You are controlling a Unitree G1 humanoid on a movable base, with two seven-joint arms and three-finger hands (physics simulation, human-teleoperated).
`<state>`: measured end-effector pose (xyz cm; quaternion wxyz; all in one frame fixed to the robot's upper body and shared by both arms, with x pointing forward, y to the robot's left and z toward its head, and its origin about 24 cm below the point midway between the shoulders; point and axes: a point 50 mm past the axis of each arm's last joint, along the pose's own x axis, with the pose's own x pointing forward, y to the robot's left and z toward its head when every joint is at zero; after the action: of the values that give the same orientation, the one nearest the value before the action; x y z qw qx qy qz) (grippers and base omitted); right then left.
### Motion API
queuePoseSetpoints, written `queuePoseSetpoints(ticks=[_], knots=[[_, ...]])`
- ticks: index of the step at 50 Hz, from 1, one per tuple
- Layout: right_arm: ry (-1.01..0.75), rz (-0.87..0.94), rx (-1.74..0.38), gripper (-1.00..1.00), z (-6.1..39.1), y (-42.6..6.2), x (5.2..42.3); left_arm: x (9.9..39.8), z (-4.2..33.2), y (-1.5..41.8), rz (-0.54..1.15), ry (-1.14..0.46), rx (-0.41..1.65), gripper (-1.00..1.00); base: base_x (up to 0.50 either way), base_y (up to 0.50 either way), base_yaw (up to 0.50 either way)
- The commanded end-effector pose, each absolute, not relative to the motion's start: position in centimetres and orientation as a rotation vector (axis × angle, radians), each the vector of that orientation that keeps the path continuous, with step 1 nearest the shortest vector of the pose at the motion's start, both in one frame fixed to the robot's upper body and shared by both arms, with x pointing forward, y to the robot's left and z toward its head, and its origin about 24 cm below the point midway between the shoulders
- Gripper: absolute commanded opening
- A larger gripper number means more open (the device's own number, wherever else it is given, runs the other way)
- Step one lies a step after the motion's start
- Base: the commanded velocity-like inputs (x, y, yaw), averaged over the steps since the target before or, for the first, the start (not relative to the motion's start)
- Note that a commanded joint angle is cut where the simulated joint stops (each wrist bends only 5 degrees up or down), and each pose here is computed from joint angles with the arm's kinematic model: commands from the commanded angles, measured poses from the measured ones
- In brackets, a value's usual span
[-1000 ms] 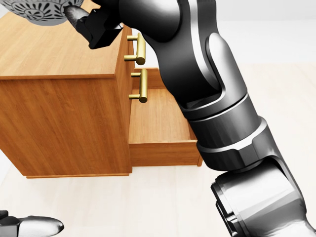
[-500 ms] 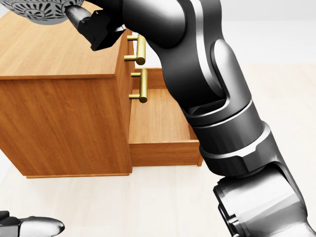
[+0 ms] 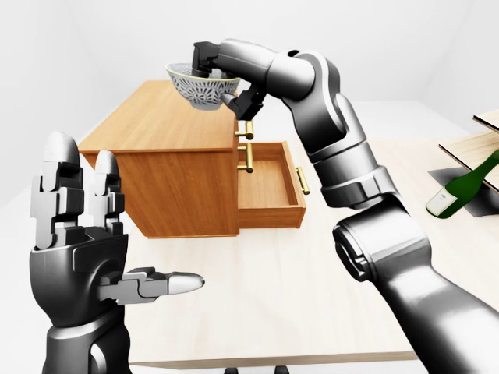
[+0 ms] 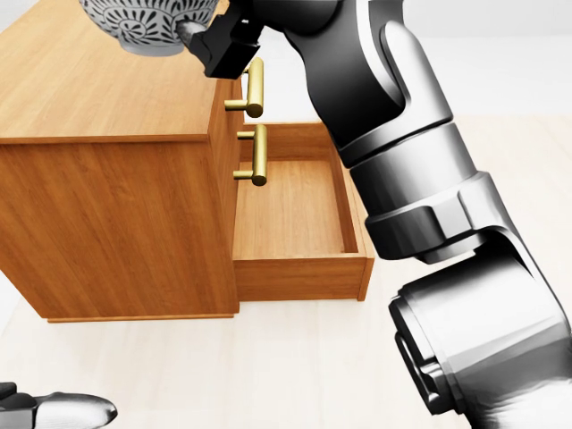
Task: Put the bowl on top of the cabinet.
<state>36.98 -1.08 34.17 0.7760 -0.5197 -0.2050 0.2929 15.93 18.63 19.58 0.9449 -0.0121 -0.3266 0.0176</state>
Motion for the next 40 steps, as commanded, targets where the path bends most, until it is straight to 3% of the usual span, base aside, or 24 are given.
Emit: queuePoseSetpoints(ticks=[1, 40], knots=[[-0.232, 0.652, -1.118, -1.00, 32.2, -1.9, 39.4, 15.9, 19.5, 18.6, 0.035, -0.663, -0.025, 1.00, 0.00, 0.00, 0.00], [-0.210, 0.786, -1.135, -1.00, 31.2, 2.8, 38.3, 15.9, 19.9, 18.9, 0.042, -0.685, -0.028, 1.00, 0.00, 0.00, 0.00]])
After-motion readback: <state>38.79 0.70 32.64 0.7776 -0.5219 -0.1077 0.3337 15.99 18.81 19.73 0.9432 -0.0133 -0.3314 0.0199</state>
